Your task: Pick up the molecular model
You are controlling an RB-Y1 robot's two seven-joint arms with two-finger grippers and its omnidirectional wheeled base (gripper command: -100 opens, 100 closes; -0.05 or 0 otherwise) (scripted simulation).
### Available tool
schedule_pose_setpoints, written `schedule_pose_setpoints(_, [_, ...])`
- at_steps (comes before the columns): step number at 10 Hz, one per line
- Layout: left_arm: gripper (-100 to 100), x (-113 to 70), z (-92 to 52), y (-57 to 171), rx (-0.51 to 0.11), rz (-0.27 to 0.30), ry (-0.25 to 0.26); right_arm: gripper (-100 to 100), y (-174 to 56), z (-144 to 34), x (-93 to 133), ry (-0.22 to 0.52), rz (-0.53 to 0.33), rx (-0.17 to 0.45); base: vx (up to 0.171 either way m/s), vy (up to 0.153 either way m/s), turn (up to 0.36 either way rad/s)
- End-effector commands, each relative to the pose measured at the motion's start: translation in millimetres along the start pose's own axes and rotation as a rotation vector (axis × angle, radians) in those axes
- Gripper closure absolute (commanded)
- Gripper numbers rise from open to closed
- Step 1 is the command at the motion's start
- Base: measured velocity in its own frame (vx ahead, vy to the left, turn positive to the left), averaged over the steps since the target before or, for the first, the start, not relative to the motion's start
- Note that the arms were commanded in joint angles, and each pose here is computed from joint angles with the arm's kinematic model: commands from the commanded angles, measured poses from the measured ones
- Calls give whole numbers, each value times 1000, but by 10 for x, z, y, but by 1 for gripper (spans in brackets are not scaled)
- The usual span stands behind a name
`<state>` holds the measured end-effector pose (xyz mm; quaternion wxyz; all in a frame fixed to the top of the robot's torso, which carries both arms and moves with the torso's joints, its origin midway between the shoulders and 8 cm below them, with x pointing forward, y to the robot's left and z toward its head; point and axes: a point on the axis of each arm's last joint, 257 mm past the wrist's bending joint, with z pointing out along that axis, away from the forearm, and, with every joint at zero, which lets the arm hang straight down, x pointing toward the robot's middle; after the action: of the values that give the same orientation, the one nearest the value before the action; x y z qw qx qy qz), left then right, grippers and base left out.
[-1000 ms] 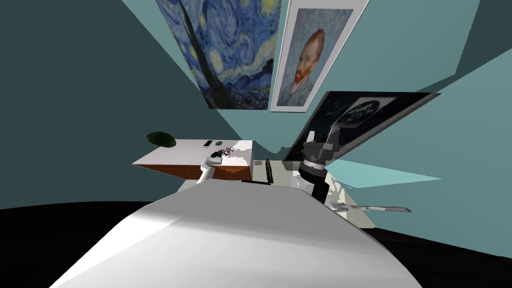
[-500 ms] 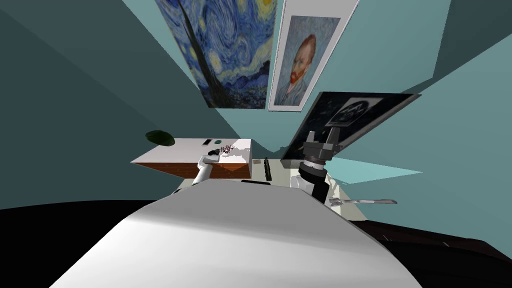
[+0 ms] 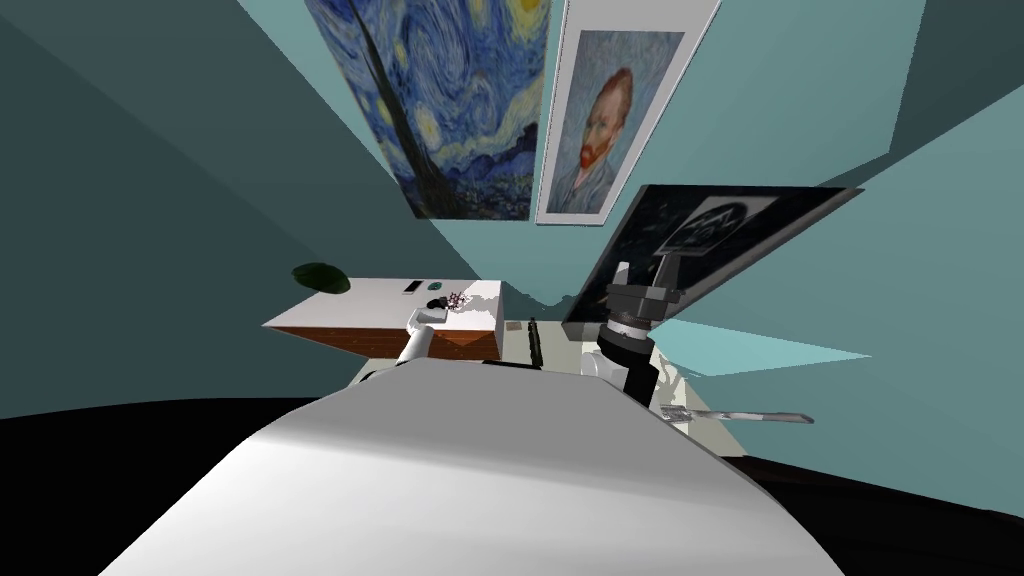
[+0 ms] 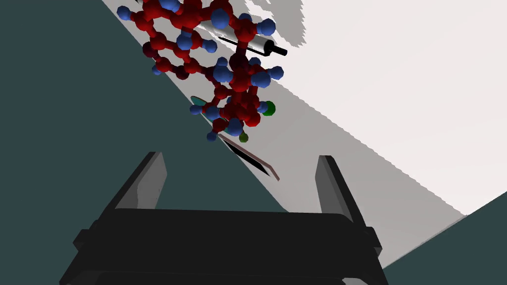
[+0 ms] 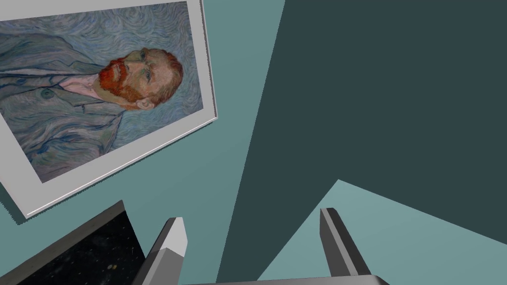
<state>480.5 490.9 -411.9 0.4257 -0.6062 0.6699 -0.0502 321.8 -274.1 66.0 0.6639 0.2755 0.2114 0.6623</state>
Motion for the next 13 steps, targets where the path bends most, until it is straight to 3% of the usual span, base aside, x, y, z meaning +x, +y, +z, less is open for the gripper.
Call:
schedule_pose_setpoints(1, [0, 0, 0, 0, 0, 0, 0, 0, 0, 0, 0, 0, 0, 0, 7, -2, -1])
schedule_pose_setpoints(2, [-100, 5, 18, 49, 8, 2, -3, 0, 0, 0, 0, 0, 0, 0, 43, 8, 1])
schedule_pose_setpoints(4, [-100, 4, 18, 65, 7, 3, -3, 0, 0, 0, 0, 0, 0, 0, 10, 20, -54])
schedule_pose_setpoints(5, [100, 4, 19, 61, 9, 2, -3, 0, 0, 0, 0, 0, 0, 0, 0, 0, 0])
schedule_pose_setpoints(9, [100, 3, 19, 61, 9, 2, -3, 0, 0, 0, 0, 0, 0, 0, 0, 0, 0])
schedule_pose_setpoints(10, [0, 3, 19, 61, 9, 2, -3, 0, 0, 0, 0, 0, 0, 0, 0, 0, 0])
schedule_pose_setpoints(11, [-100, -209, 42, -19, 15, 30, -29, 0, 0, 0, 0, 0, 0, 0, -20, -42, 87])
schedule_pose_setpoints(13, [-100, -451, 63, -107, 21, 61, -57, 0, 0, 0, 0, 0, 0, 0, -24, -79, 104])
